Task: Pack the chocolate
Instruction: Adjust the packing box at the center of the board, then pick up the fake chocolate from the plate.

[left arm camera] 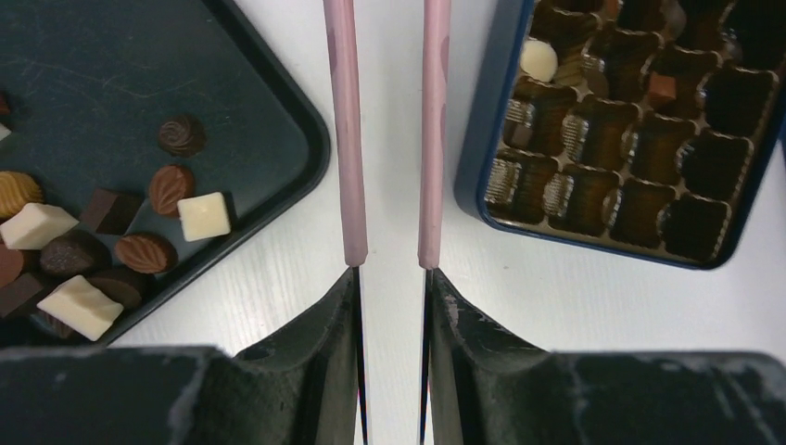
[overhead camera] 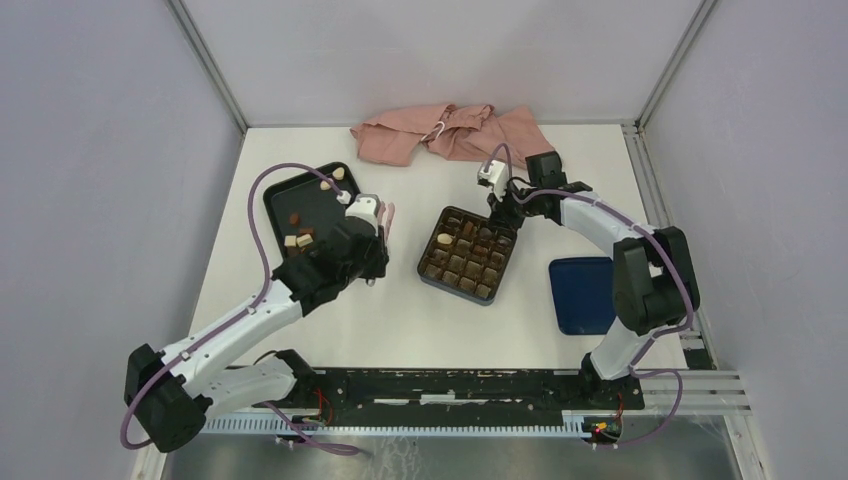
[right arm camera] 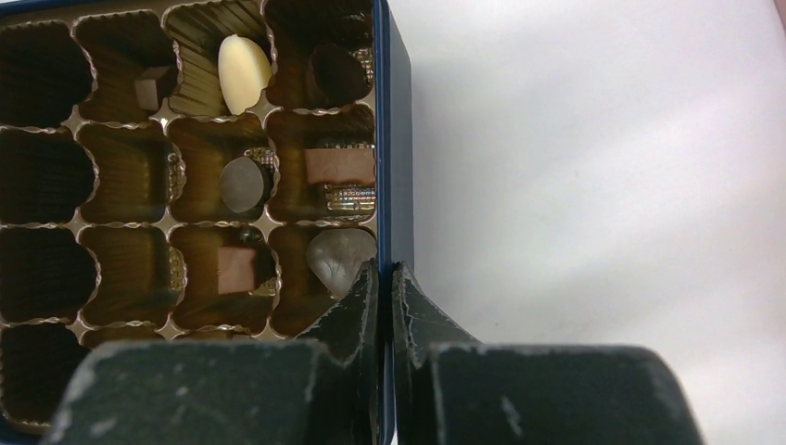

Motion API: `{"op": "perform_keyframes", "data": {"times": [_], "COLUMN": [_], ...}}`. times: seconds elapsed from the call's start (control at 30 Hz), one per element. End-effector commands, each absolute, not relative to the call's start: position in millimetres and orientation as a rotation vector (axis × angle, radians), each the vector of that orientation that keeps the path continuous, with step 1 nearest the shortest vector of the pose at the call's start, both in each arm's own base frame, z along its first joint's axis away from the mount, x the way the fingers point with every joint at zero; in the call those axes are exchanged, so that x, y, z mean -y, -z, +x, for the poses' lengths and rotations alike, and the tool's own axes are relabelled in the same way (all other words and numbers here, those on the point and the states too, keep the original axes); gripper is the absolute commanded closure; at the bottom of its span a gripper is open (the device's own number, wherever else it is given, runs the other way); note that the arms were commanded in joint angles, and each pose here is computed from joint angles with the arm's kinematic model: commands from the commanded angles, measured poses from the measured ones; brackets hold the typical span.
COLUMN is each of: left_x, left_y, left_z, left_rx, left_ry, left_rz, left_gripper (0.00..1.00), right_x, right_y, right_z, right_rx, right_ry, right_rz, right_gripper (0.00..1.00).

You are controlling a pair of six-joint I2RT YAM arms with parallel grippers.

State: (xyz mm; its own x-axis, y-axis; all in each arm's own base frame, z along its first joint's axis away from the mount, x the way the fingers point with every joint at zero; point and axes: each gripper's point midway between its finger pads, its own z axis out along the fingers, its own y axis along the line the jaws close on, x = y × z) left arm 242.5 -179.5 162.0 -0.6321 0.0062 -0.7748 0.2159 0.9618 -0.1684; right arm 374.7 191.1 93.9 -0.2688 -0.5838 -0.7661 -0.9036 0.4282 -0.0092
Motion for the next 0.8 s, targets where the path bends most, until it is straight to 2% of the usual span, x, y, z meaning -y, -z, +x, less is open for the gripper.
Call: {"op": "perform_keyframes", "data": {"times": [0.0, 0.27, 0.57, 0.77], "left_x": [169, 139, 71, 47], "left_y": [-162, -150, -132, -121], "left_z": [262, 300, 353, 390], "left_rx": [-2.227, -2.342, -2.500, -2.588], "left_ry": [0.337, 0.440, 0.371, 0.441], "left_rz": [0.171, 0.058, -0.202, -0.350], "left_gripper": [0.65, 0.64, 0.64, 0.64], "right_x": [-210, -207, -185, -184], "right_y": [-103, -87, -130, -157], "right_z": [377, 379, 393, 389], "right_rx": [-1.895, -1.944, -1.852, -1.781], "right_ry": [-0.702, -0.745, -0.540, -0.515], "right_rz": [-1.233, -1.237, -1.260, -1.253], "right_gripper": [0.95, 0.77, 0.49, 0.45]}}
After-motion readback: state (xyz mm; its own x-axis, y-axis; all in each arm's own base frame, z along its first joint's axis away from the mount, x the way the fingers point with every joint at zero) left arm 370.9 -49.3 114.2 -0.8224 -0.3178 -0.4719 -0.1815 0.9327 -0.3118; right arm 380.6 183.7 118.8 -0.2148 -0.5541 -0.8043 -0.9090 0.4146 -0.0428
